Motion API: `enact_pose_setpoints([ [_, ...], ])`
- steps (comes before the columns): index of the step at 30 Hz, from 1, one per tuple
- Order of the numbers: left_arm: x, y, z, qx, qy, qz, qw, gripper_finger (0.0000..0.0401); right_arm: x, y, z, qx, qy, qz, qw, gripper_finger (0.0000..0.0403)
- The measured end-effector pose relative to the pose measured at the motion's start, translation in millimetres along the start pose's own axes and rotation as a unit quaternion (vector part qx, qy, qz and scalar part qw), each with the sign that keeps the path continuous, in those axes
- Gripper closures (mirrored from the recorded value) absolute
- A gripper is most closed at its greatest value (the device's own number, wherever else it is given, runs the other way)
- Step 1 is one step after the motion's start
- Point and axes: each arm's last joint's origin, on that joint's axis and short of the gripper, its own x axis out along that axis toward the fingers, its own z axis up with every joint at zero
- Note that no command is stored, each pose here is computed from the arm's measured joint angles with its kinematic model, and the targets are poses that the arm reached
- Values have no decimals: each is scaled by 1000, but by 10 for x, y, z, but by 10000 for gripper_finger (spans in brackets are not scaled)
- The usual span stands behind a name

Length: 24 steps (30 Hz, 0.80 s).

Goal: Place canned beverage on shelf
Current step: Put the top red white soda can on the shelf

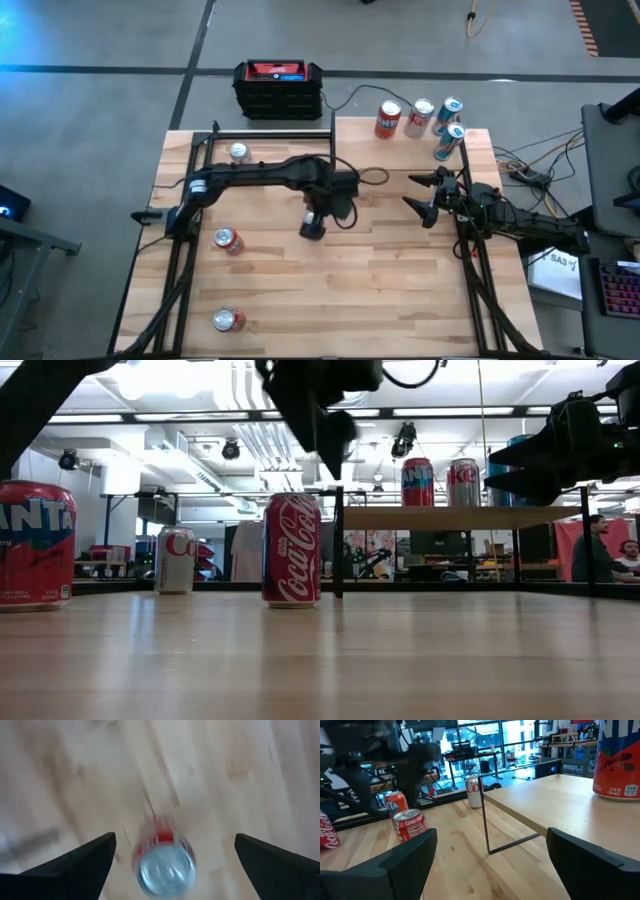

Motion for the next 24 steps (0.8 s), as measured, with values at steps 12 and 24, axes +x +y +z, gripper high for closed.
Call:
enact_pose_setpoints([
  [12,-80,-342,119,-267,-16,238,934,8,0,0,0,0,0,0,1000,44],
  [24,363,-1032,183,-338,-136,446,818,8,0,0,1,0,0,0,1000,44],
])
